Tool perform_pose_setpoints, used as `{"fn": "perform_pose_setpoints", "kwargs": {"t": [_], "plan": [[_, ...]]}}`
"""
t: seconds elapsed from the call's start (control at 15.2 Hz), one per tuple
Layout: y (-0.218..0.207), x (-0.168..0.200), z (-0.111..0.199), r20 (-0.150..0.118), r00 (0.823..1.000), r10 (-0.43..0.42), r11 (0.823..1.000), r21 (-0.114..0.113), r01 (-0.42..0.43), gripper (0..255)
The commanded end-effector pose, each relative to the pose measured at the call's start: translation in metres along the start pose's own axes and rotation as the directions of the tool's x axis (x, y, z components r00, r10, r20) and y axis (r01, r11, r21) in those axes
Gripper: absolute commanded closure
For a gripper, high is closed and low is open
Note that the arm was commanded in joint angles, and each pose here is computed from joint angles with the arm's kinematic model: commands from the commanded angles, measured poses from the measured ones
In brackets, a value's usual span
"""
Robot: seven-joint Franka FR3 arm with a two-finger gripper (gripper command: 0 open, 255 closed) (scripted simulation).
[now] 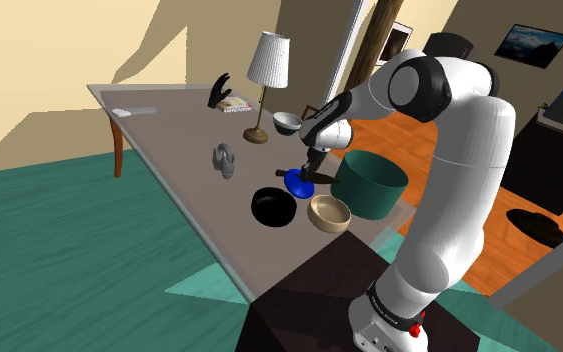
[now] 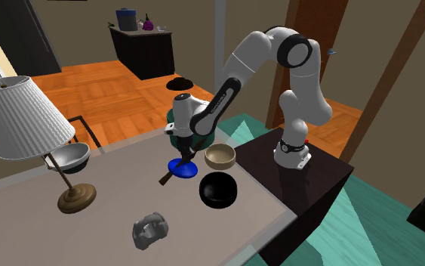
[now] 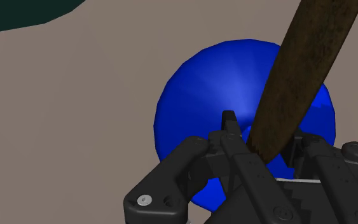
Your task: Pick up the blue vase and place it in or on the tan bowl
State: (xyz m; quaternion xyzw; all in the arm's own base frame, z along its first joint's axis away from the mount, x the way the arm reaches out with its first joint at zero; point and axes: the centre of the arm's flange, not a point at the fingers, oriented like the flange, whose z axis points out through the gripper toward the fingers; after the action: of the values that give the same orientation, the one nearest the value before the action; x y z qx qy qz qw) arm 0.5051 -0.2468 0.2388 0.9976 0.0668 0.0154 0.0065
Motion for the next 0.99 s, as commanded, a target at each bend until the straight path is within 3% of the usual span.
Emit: {"fn": "perform_pose_setpoints", "kwargs": {"t": [0.0, 0.92], "plan": [[0.0, 0.0, 0.0, 0.001, 1.0, 0.0, 1.0, 0.0, 0.0, 255], [0.001, 0.002, -0.068, 0.001, 1.0, 0.0, 1.0, 0.0, 0.0, 255]]}}
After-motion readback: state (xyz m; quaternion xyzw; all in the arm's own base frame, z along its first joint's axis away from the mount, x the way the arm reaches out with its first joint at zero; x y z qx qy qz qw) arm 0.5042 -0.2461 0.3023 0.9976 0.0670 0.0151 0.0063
